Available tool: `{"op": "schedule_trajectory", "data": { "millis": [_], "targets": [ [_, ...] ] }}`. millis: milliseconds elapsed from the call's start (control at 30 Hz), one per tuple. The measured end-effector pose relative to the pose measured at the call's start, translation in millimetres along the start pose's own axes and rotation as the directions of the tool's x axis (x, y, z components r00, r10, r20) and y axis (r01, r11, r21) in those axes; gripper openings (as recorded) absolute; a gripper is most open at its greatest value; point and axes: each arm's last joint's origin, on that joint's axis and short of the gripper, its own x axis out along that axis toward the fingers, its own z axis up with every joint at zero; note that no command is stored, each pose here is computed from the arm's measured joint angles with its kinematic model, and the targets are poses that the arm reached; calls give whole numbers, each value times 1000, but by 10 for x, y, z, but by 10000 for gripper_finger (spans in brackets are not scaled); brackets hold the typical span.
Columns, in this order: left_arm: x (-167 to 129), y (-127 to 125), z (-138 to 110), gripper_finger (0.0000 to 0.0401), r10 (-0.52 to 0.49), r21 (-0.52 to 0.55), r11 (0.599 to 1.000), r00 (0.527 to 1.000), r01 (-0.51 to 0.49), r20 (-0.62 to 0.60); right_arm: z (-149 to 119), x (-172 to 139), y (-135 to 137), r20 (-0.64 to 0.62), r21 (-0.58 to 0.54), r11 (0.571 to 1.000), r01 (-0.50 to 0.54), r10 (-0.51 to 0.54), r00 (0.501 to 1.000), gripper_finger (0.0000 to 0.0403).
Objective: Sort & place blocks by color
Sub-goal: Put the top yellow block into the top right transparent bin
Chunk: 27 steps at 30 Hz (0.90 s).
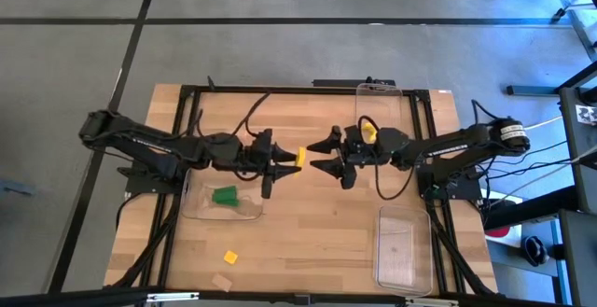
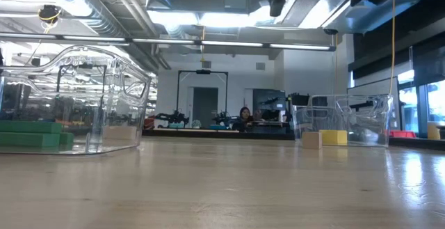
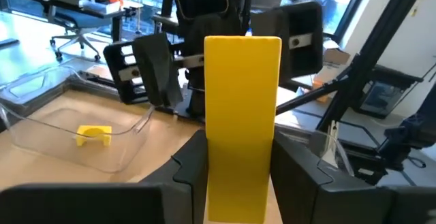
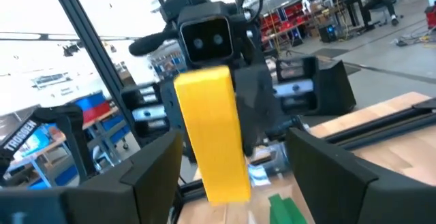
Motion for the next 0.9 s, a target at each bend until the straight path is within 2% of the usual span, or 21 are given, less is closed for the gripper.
{"op": "schedule_trajectory", "data": {
  "millis": [433,700,800,900],
  "targets": [
    [80,95,-95,113,15,3,1000,998,-15,-66,-15,284,-19,4,-59,998,-13,13,1000,264],
    [75,98,-81,113,32,-16,999,998,-33,-52,-25,293,-14,-25,-57,997,-43,41,999,263],
    [75,97,-81,113,31,-17,999,998,-32,-53,-26,293,-14,-25,-46,998,-42,41,999,251],
    [75,95,-80,113,29,-17,999,998,-30,-51,-29,293,-18,-29,-26,999,-38,37,999,213]
  ]
}}
